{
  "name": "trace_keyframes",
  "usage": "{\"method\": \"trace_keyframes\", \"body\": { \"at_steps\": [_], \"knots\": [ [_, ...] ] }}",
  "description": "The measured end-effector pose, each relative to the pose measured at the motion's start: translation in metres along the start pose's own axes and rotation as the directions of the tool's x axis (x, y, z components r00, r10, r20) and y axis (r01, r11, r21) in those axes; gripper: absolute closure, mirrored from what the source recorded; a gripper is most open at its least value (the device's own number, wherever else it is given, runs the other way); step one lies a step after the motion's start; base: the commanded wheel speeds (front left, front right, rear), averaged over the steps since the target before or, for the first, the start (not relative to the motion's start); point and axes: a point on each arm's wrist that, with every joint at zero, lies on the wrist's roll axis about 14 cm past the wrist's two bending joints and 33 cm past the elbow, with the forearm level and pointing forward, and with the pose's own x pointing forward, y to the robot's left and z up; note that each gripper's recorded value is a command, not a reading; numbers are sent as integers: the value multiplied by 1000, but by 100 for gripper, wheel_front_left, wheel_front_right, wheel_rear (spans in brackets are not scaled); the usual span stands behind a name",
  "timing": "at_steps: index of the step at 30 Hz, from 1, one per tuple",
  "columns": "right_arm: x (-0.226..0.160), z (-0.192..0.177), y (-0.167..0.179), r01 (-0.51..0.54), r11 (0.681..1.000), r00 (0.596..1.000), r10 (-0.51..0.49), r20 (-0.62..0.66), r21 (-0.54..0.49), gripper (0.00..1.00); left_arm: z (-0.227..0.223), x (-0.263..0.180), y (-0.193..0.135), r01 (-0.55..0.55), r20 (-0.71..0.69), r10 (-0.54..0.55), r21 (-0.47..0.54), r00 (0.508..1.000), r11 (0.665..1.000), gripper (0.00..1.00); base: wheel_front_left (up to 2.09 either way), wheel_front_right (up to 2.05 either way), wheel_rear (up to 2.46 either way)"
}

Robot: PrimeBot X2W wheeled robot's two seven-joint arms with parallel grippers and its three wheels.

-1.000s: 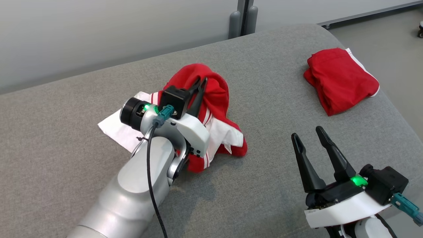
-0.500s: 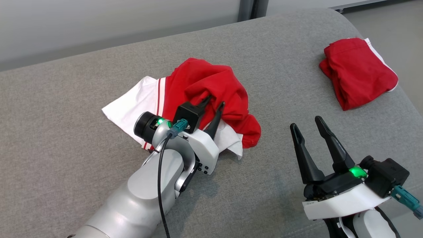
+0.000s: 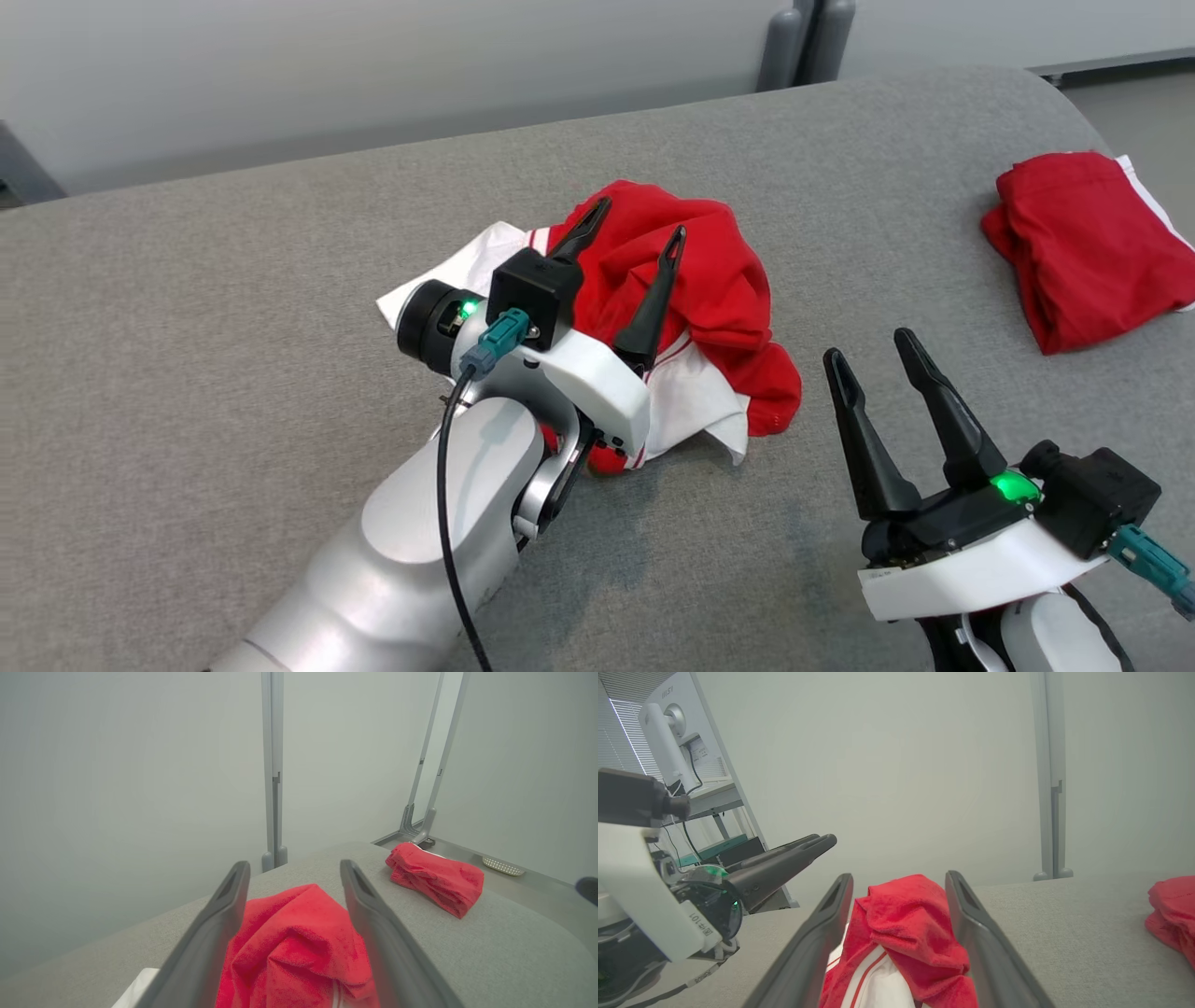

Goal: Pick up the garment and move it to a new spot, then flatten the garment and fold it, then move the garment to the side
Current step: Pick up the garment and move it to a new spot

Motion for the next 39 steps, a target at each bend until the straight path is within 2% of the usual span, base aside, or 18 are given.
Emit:
{"method": "trace_keyframes", "body": {
  "at_steps": [6, 11, 18, 20, 26, 32, 39],
  "knots": [
    [4, 3, 17, -55, 998, 998, 55, 13, 12, 0, 16, -29, 24, -110, 62, 112, -24, 992, 994, 0, 0, 0, 0],
    [1, 2, 27, -81, 997, 997, 81, 12, 13, 0, 22, -65, 54, -243, 92, 247, -54, 965, 968, 0, 0, 0, 0],
    [-6, 4, 35, -103, 995, 995, 103, 14, -2, 0, 18, -123, 82, -398, 100, 404, -73, 909, 914, 0, 0, 0, 0],
    [-8, 4, 35, -104, 994, 994, 104, 13, -18, 0, 19, -143, 89, -448, 111, 455, -83, 884, 890, 0, 0, 0, 0],
    [-11, 1, 31, -92, 995, 996, 93, 3, -44, 0, 13, -183, 100, -536, 111, 542, -81, 833, 841, 0, 0, 0, 0],
    [-12, -2, 23, -47, 998, 999, 47, 0, -38, 0, 1, -220, 114, -629, 94, 629, -37, 772, 777, 0, 0, 0, 0],
    [-20, -14, 22, -36, 999, 999, 35, -35, -37, 0, -10, -249, 113, -675, 73, 675, -33, 734, 737, 0, 0, 0, 0]
  ]
}}
